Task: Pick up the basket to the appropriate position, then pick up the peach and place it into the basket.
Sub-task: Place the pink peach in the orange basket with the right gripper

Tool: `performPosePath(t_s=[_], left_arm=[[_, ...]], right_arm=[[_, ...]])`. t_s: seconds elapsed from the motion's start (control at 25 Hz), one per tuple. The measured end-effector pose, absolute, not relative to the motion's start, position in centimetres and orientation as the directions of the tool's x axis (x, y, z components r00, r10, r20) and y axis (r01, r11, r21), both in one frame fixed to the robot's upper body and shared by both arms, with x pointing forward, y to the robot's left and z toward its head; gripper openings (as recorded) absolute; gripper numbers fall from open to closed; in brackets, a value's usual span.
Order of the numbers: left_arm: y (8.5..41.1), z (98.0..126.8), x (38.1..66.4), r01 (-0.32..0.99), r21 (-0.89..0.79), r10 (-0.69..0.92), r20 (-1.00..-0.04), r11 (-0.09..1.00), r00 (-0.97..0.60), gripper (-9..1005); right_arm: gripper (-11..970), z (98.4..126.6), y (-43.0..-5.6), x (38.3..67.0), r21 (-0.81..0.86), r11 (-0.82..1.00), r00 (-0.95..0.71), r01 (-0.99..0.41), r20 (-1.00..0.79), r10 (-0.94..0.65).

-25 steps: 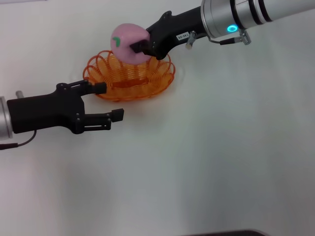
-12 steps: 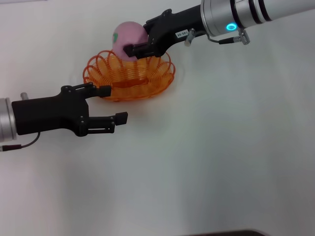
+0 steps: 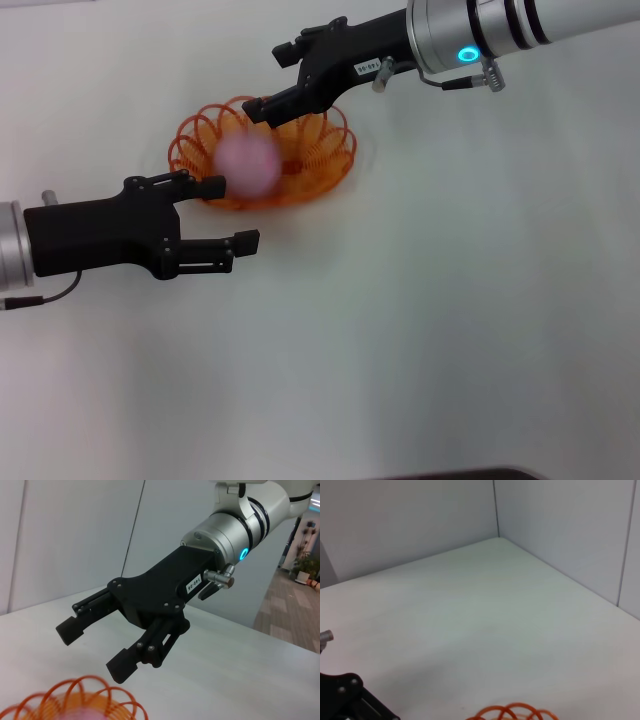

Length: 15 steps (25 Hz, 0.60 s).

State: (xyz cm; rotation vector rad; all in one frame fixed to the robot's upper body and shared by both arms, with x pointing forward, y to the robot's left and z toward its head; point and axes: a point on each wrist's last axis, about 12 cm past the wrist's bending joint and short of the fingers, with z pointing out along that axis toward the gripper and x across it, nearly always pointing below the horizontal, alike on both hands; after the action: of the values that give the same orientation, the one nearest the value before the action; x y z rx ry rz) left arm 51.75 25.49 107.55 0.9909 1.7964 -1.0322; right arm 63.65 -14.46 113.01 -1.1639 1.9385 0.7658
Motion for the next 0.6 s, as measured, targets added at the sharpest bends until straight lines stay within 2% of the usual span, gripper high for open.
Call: performPosePath(t_s=[0.36,0.6], left_arm=[[25.48,107.56,51.76,0.898,-0.262,0.226,-0.908,0.353,-0.354,885],[25.50,107.58,51.78,0.899,-0.261,0.227,-0.908,0.353,-0.353,885]], right_arm=[[950,113.05,-14.48,63.71,0.115,0.415,-0.318,-0.903,-0.828,-0.462],[949,113.87,-15.17,63.23,0.125,0.387,-0.307,-0.914,-0.835,-0.456]])
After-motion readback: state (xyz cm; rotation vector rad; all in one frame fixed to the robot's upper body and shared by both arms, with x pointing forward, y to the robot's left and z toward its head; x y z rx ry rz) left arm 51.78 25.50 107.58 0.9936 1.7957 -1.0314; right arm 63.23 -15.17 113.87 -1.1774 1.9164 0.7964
